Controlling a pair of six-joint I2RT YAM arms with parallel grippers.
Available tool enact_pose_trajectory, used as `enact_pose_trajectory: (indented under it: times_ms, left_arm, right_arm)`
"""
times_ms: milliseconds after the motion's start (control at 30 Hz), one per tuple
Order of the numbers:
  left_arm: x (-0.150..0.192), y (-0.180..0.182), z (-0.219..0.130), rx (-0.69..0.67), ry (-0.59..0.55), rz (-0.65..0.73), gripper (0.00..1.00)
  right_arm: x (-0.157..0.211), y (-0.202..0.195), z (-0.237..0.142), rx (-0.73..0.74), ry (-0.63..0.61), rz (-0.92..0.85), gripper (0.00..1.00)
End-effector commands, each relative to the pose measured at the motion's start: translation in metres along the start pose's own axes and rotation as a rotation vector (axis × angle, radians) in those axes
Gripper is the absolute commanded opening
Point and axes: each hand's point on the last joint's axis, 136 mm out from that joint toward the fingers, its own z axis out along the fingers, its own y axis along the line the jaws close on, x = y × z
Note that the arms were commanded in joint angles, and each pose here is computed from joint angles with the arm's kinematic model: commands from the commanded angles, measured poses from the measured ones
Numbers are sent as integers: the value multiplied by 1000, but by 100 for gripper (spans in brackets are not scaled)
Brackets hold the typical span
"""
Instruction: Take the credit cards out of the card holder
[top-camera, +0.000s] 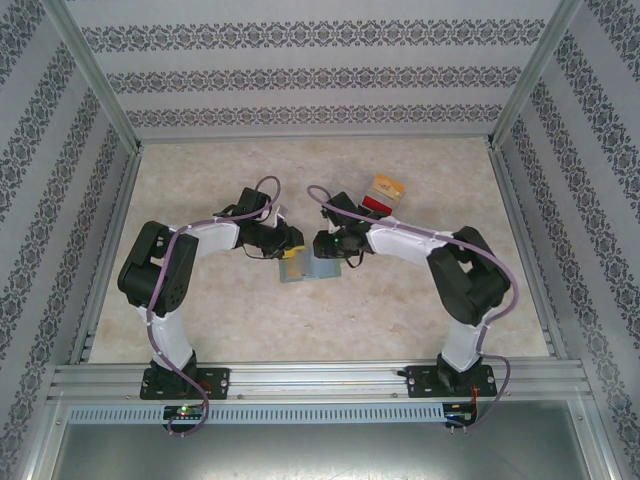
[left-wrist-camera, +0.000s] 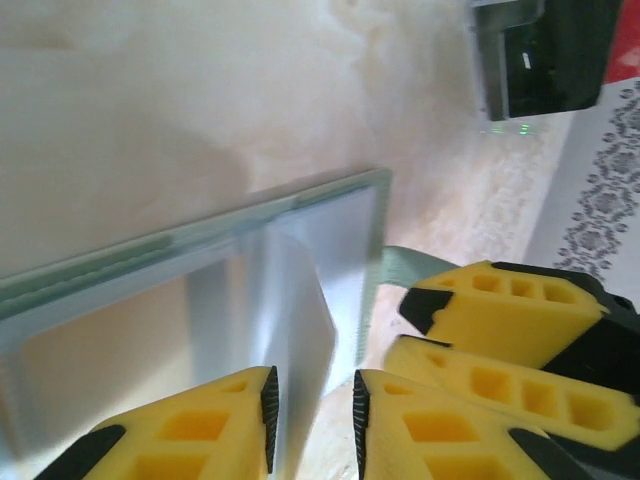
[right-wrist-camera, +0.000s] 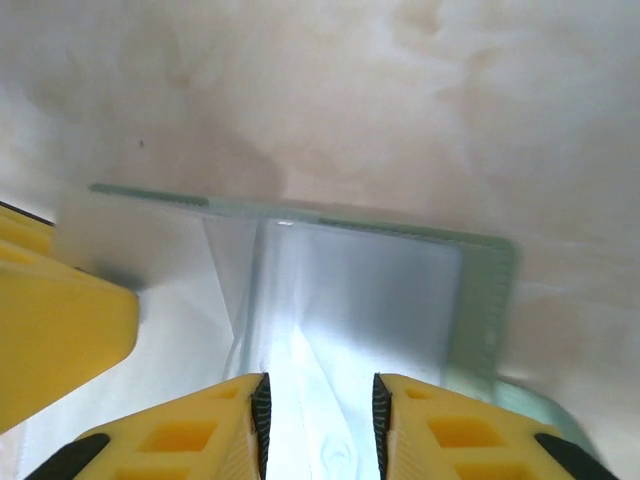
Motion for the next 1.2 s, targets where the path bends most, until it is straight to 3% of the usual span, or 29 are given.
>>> enact_pose_trajectory:
  times_ms: [0,200,600,733,933,1167]
  left_arm:
    - [1,-22,10,104,32,20,31]
    - [1,-36,18,125,44,39,46]
    - [-4,-36,27,101,54,40,52]
    - [-14,-33,4,95,0,31,50]
    - [-23,1,-43,2,-102,-29,50]
    - [-13,26,-63,-96,-148,-68,55]
  right_arm:
    - [-19,-5,-23,-1,-110,39,36]
    - [-25,-12,-41,-2,-176,50,37]
    - [-21,3,-40,-22,-173,-19,36]
    - [-10,13,-24,-7,-108,-77,36]
    - [8,24,4,25,-20,-125,43]
    - [21,27,27,64,66,-155,48]
